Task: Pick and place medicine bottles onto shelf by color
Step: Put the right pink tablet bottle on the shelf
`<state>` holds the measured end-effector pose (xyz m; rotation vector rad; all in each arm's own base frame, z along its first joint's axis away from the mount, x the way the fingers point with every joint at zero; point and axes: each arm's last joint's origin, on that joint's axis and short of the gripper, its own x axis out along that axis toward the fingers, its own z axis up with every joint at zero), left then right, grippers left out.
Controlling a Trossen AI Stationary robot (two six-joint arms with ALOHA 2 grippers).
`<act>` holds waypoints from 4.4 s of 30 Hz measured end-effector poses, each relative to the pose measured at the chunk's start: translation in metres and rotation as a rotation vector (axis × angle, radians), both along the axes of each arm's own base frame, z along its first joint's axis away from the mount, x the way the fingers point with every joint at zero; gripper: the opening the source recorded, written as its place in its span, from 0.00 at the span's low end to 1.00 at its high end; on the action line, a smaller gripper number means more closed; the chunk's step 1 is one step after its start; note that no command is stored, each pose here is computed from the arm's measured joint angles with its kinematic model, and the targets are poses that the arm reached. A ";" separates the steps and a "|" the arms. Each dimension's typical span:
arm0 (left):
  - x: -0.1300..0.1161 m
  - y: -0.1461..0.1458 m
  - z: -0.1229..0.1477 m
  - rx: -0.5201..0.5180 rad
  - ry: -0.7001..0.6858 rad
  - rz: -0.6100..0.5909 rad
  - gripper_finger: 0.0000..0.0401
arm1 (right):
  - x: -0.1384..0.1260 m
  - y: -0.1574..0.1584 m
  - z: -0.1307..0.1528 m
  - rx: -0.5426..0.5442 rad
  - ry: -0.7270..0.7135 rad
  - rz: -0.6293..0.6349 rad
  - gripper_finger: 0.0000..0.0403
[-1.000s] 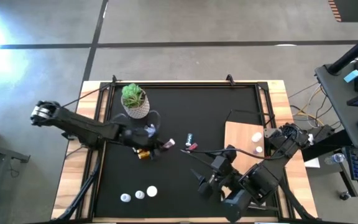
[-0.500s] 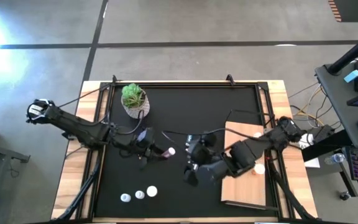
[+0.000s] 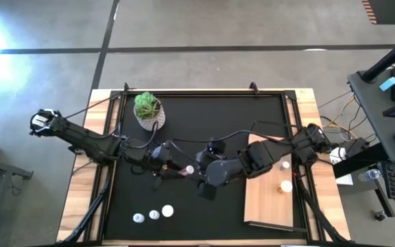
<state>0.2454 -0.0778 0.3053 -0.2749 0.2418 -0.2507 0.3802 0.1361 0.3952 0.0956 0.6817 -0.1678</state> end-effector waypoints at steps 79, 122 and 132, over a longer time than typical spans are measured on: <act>0.006 -0.003 0.002 -0.020 -0.064 -0.016 0.48 | -0.007 -0.006 0.000 0.140 0.100 -0.108 0.26; 0.033 -0.012 -0.012 -0.140 -0.163 -0.006 0.52 | -0.219 0.119 -0.072 0.590 0.645 -0.956 0.26; 0.035 -0.010 -0.012 -0.160 -0.164 0.003 0.52 | -0.233 0.108 -0.107 0.575 0.661 -1.090 0.26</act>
